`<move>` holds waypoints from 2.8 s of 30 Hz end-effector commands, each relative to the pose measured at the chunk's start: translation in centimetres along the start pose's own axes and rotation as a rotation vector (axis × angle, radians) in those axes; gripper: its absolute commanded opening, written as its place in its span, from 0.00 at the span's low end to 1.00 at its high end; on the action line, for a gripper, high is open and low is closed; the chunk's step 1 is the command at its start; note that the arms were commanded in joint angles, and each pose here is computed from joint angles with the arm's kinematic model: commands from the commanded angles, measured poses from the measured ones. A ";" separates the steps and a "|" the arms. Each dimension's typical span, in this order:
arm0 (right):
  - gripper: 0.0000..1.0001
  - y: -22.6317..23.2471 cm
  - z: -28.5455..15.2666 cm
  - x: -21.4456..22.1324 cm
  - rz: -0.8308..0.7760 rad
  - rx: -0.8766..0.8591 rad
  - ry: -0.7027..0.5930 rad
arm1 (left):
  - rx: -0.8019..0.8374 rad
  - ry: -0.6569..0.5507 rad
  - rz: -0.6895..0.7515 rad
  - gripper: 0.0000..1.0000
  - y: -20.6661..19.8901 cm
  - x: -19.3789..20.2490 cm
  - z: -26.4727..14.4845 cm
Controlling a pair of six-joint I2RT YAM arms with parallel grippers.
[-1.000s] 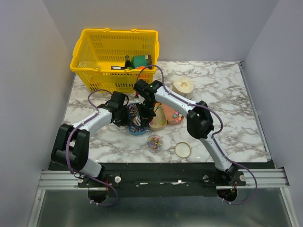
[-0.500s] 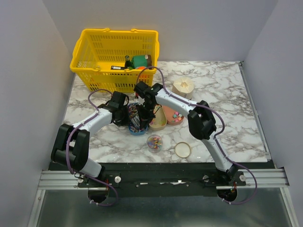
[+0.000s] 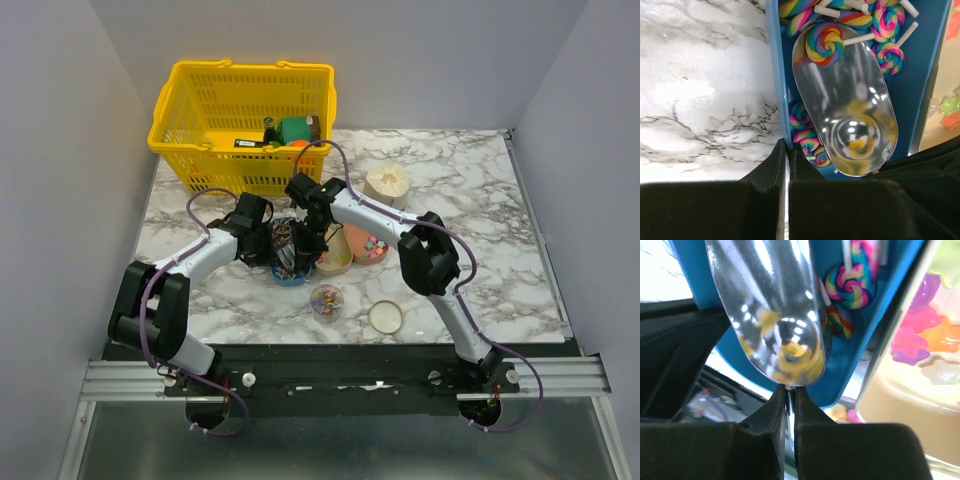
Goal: Pack the candies
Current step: Scoop the fake candies from the storage box.
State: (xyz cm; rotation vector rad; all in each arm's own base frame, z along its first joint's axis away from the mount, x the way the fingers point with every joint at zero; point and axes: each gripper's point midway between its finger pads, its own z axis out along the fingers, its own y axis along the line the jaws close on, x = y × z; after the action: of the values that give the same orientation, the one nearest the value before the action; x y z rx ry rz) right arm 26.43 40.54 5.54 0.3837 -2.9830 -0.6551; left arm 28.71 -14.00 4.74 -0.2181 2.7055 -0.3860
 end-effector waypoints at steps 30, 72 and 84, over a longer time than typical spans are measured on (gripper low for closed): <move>0.01 -6.0 -0.6 -3.5 -0.123 0.148 -0.215 | -0.007 -0.015 0.006 0.00 -0.6 -1.4 -0.5; 0.01 -3.1 -5.5 -1.3 -0.369 0.158 -0.406 | -0.047 -0.167 -0.029 0.69 0.2 -4.6 -4.1; 0.01 -2.6 -11.2 2.4 -0.393 0.188 -0.496 | -0.059 -0.334 -0.073 0.72 1.9 -6.0 -6.4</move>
State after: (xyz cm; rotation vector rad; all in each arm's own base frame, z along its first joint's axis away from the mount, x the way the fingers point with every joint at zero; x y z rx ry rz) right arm 26.90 34.36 10.83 0.9278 -3.3967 -0.5759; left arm 30.63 -10.78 10.48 -0.3188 2.4955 -0.3053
